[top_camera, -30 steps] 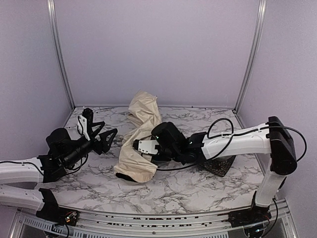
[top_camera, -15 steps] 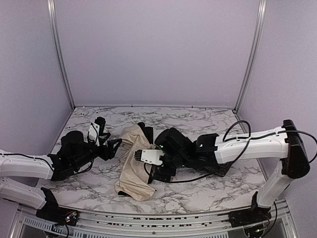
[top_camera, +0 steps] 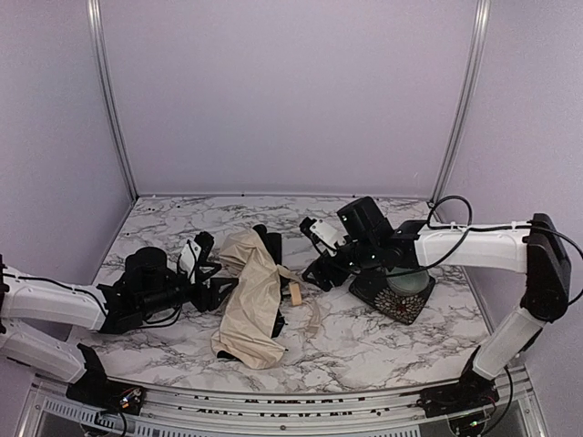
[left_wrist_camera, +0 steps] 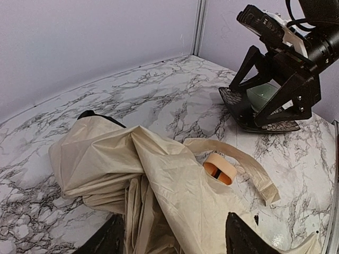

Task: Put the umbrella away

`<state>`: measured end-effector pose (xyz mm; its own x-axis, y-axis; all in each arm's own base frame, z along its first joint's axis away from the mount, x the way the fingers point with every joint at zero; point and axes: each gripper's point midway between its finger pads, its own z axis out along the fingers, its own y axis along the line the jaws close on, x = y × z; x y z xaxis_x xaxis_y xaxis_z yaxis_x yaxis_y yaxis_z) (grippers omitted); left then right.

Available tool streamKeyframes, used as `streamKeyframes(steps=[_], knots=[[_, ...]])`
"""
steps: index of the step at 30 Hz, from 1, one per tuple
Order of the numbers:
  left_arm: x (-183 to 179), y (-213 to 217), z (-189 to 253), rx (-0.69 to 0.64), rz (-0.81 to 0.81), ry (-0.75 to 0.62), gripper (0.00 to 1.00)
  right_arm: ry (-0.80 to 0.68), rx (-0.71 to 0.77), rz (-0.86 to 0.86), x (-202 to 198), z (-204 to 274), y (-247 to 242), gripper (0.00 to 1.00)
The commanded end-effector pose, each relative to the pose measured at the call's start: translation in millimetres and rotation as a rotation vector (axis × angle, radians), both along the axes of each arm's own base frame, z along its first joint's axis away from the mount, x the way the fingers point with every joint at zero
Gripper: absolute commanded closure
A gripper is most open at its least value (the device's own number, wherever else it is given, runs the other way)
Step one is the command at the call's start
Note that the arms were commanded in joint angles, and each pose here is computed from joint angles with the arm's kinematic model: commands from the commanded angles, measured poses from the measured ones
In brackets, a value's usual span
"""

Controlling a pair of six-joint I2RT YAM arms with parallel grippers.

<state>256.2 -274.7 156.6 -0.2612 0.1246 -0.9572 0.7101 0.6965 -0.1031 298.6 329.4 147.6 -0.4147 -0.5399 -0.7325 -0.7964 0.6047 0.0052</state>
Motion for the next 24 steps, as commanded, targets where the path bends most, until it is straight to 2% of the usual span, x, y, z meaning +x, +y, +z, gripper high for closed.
streamKeyframes(steps=[1, 5, 9, 12, 15, 19, 24], knots=[[-5, -12, -18, 0.041, -0.061, 0.055, 0.33, 0.093, 0.003, -0.045, 4, -32, 10, 0.23], [-2, -16, -37, 0.086, -0.064, 0.090, 0.33, 0.139, -0.040, -0.086, 14, -64, 4, 0.37], [-1, -22, -46, 0.098, -0.081, 0.120, 0.33, 0.154, -0.030, -0.090, 16, -74, 7, 0.53], [0, -26, -54, 0.112, -0.091, 0.139, 0.33, 0.172, -0.019, -0.083, 15, -79, 11, 0.62], [1, -29, -63, 0.127, -0.098, 0.159, 0.35, 0.196, -0.010, -0.062, 12, -85, 16, 0.65], [0, -32, -70, 0.137, -0.111, 0.176, 0.45, 0.211, -0.026, -0.066, 13, -92, 16, 0.99], [-3, -38, -81, 0.153, -0.152, 0.203, 0.60, 0.152, -0.046, -0.080, 26, -68, 17, 1.00]])
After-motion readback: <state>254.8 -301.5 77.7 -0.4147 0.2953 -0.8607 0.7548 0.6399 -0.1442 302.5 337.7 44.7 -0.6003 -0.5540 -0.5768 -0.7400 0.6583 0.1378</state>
